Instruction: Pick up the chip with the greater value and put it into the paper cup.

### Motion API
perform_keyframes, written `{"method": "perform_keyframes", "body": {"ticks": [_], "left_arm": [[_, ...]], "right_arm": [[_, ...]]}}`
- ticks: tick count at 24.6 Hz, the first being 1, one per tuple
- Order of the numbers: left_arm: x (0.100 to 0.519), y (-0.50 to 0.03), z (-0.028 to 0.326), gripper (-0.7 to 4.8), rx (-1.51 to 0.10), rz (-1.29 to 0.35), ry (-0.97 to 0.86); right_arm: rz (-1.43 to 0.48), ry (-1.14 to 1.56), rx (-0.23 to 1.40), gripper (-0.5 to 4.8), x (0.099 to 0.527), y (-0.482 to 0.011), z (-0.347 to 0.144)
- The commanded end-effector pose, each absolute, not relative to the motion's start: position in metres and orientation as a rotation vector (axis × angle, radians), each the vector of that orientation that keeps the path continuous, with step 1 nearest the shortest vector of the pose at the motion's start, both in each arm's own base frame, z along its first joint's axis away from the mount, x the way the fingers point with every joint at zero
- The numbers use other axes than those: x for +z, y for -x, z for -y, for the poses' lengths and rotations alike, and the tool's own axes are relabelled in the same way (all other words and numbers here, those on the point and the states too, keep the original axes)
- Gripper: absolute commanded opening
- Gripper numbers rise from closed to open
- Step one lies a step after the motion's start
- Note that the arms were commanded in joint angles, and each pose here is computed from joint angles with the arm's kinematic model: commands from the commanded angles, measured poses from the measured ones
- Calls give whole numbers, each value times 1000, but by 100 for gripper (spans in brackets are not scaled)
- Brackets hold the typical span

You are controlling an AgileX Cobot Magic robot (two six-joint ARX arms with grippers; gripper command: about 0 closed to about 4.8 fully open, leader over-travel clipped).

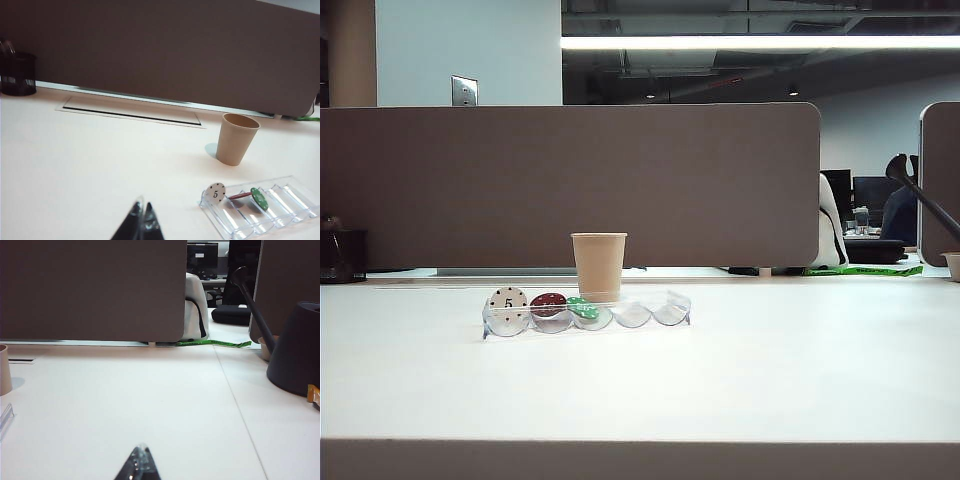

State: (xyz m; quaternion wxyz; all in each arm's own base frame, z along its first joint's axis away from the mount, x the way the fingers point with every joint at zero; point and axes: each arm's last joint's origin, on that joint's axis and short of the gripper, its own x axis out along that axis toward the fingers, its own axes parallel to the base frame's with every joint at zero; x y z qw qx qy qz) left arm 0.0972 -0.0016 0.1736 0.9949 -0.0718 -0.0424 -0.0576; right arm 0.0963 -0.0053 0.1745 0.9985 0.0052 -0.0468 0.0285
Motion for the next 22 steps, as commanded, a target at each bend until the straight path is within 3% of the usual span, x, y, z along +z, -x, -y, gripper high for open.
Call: {"method": "perform_keyframes", "body": {"ticks": [1, 13, 22], "left_arm": [[177, -97, 2, -2, -125, 106, 148], [174, -97, 2, -2, -120, 84, 150], [174, -97, 2, -2, -120, 85, 149]], "right_arm": [[112, -41, 59, -1, 176, -96, 5], [86, -38, 165, -1, 174, -96, -6], [94, -22, 62, -1, 174, -97, 1]]}}
